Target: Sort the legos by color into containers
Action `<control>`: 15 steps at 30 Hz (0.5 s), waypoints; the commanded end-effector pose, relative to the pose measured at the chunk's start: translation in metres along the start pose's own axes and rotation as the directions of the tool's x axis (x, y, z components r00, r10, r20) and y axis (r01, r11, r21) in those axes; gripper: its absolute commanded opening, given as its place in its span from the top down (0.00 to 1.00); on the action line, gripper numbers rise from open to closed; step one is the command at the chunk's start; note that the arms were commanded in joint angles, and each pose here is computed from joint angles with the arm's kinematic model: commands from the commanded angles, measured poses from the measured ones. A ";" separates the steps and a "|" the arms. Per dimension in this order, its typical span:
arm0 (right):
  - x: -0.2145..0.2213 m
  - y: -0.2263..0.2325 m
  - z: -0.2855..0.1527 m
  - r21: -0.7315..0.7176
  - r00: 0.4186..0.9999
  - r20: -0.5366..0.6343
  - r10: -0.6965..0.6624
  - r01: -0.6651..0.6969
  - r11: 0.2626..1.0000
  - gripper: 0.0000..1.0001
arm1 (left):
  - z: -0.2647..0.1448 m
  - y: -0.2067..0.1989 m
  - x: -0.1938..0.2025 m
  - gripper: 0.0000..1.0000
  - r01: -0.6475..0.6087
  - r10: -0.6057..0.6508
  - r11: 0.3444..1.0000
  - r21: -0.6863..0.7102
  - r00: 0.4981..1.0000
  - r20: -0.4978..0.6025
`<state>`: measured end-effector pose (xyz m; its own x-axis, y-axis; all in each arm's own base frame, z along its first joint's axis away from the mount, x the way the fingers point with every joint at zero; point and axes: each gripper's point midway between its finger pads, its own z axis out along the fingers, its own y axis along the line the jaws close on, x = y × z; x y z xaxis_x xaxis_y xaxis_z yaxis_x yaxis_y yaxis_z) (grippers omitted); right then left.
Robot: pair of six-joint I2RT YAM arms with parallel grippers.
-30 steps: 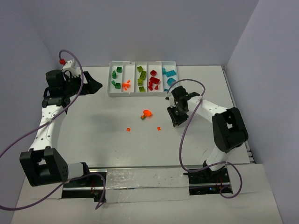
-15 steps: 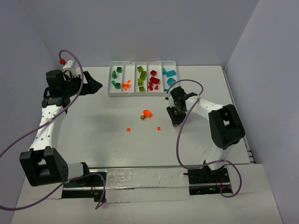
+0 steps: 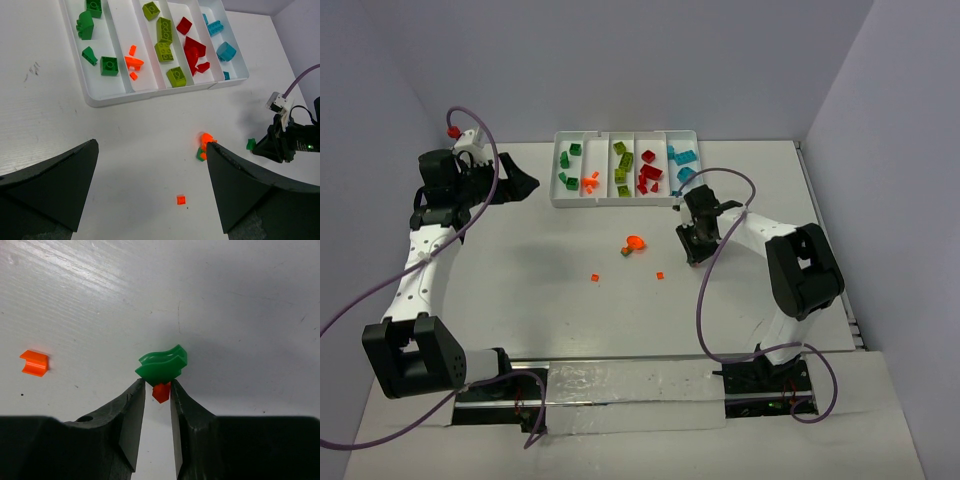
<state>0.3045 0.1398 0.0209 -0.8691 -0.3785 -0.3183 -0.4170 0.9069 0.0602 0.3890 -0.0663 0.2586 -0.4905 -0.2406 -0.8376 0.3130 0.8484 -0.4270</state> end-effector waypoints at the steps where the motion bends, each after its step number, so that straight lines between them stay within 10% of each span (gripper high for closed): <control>1: -0.003 -0.002 0.009 0.016 0.999 0.024 -0.023 0.023 1.000 0.68 | -0.001 -0.010 -0.018 0.01 -0.033 0.032 0.999 0.031 0.999 0.042; 15: -0.008 0.004 0.000 -0.023 0.994 0.072 -0.084 0.086 0.996 1.00 | 0.001 -0.010 -0.014 0.01 -0.022 0.021 0.999 0.043 0.999 0.029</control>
<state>0.3094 0.1410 0.0176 -0.8424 -0.4102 -0.3495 -0.4536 0.8899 0.0489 0.3904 -0.0663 0.2550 -0.4990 -0.2417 -0.8322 0.3090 0.8476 -0.4314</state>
